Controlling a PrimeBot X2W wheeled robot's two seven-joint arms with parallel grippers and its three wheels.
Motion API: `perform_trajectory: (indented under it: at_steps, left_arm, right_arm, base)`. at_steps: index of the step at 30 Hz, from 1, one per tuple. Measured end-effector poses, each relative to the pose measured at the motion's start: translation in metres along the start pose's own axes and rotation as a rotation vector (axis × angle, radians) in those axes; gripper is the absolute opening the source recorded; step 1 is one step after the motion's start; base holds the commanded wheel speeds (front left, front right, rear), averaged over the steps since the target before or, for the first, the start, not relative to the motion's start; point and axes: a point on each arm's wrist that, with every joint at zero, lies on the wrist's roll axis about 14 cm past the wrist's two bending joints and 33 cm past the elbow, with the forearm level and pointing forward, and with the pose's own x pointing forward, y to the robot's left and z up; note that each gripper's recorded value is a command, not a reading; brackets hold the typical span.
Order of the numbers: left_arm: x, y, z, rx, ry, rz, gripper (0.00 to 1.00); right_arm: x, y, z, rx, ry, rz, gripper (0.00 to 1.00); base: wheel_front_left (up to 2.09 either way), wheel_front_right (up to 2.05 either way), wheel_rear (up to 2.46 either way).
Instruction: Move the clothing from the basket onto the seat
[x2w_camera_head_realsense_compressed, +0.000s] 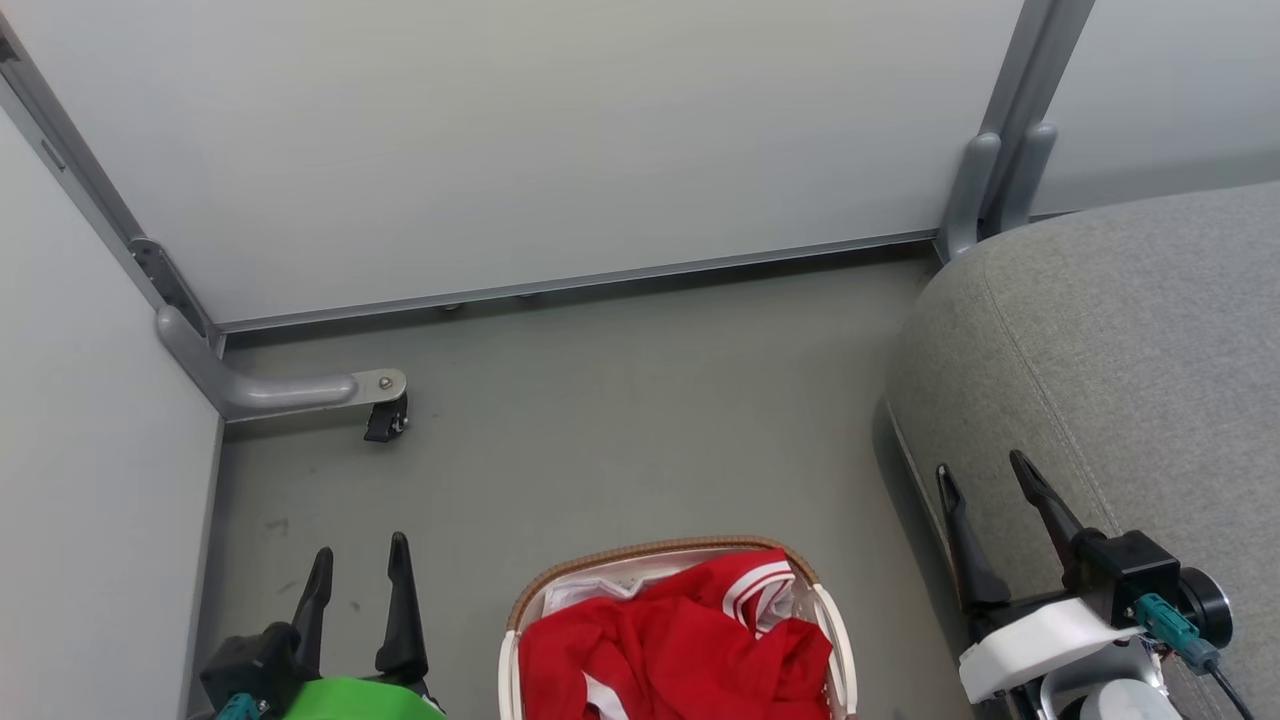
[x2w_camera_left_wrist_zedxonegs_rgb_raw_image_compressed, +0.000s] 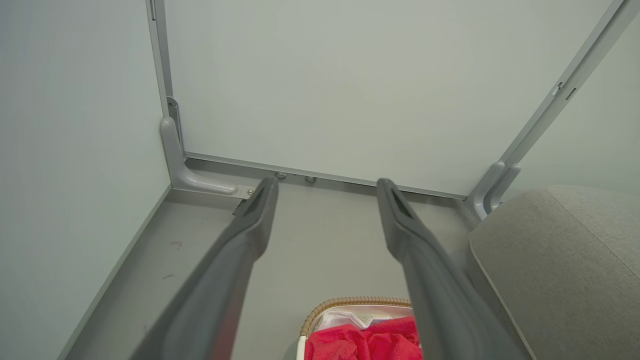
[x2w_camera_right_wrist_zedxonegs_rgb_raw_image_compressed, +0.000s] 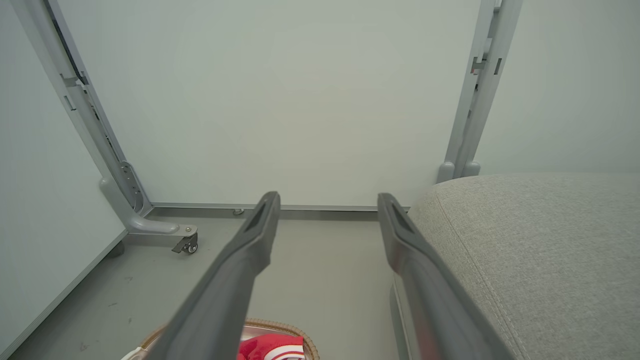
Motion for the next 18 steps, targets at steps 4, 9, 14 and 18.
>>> perform_trajectory:
  at_steps: [4, 9, 14, 18]
  left_arm:
    - [0.001, -0.004, -0.003, -0.001, 0.011, -0.014, 1.00]
    - [0.004, -0.014, -0.013, 0.012, 0.043, -0.050, 1.00]
    - [0.022, -0.041, -0.021, 0.065, 0.068, -0.159, 1.00]
    - [0.040, -0.067, -0.035, 0.110, 0.104, -0.262, 1.00]
  right_arm:
    - [0.000, -0.001, 0.000, 0.000, 0.001, -0.003, 1.00]
    - [0.003, -0.003, -0.002, 0.000, 0.005, -0.007, 1.00]
    - [0.016, -0.011, -0.003, -0.002, -0.001, -0.023, 1.00]
    - [0.032, -0.021, -0.005, -0.006, -0.005, -0.046, 1.00]
  base:
    - [0.00, 0.00, 0.00]
    - [0.00, 0.00, 0.00]
    - [0.00, 0.00, 0.00]
    - [0.00, 0.00, 0.00]
